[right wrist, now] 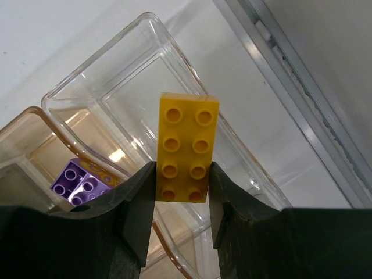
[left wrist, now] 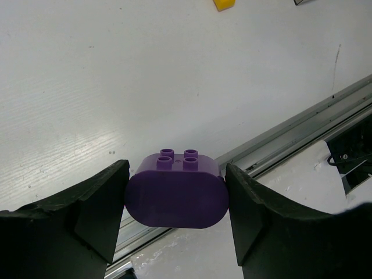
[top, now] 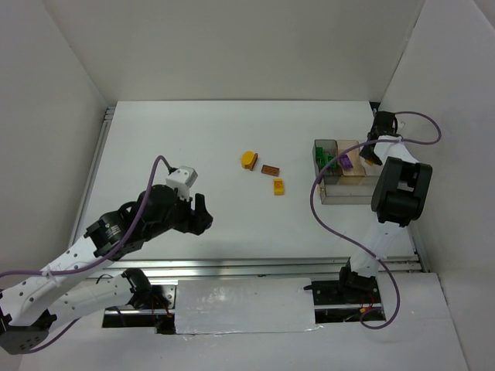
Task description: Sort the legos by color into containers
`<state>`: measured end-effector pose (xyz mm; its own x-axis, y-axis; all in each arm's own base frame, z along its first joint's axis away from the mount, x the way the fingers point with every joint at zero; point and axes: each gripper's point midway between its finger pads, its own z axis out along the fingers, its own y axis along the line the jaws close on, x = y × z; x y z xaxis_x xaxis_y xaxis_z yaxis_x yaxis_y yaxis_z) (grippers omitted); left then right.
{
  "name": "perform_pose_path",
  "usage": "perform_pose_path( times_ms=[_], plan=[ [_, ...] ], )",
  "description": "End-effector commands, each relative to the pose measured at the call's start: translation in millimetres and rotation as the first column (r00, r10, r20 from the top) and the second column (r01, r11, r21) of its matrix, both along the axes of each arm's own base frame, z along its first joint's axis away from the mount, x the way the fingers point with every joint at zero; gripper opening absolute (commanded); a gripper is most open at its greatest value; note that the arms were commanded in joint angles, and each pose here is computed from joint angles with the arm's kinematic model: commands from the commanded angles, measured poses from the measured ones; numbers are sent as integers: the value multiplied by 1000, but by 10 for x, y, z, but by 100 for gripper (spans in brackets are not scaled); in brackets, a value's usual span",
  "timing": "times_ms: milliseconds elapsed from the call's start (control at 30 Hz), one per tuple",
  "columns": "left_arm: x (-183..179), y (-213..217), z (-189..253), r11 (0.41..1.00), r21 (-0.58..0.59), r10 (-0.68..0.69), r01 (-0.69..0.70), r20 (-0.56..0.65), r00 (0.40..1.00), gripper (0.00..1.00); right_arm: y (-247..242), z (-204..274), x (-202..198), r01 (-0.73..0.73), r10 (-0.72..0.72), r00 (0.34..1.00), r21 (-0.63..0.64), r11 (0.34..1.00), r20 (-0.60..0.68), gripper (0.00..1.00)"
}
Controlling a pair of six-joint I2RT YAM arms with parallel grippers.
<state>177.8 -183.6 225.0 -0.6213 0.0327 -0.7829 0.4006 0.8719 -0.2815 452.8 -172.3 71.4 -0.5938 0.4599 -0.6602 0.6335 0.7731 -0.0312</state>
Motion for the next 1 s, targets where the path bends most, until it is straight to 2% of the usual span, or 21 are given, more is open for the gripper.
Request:
perform_pose_path(
  times_ms=[0,67,133,233,333,367,533,567,700,800,900,967],
  plan=[
    [9,-30,11,1000,-9,-20,20,14,1000,0,-60,178,141,9,-9,999,-3,1000,36,30],
    [12,-33,26,1000,-11,-21,21,18,1000,0,-67,180,164,9,-9,999,-3,1000,36,31],
    [6,-35,23,1000,-12,-23,24,17,1000,0,-71,187,161,13,-13,999,-5,1000,41,40],
    [8,-44,15,1000,-10,-27,27,14,1000,0,-76,207,165,17,-17,999,-7,1000,49,47],
    [7,-46,5,1000,-8,-29,29,12,1000,0,-59,200,157,15,-15,999,1,1000,49,49],
    [7,-49,7,999,-7,-31,31,12,999,0,-59,204,157,15,-15,999,0,1000,51,53],
    [1,-54,7,999,-9,-36,36,12,999,0,-47,234,143,17,-17,998,3,1000,64,54],
    [2,-55,3,999,-8,-36,36,11,999,0,-46,239,139,21,-21,997,4,1000,68,80],
    [7,-49,7,999,-7,-31,31,12,999,0,-23,307,135,25,-26,996,15,1000,86,80],
    [25,-13,38,1000,-11,-10,11,25,1000,0,53,529,150,13,-19,989,41,999,146,80],
    [43,-5,96,999,-35,-6,8,37,999,0,157,1014,150,-14,-1,965,56,998,263,79],
    [51,-37,154,998,-61,-21,25,49,999,0,232,1152,120,-20,-8,957,91,996,291,75]
  ],
)
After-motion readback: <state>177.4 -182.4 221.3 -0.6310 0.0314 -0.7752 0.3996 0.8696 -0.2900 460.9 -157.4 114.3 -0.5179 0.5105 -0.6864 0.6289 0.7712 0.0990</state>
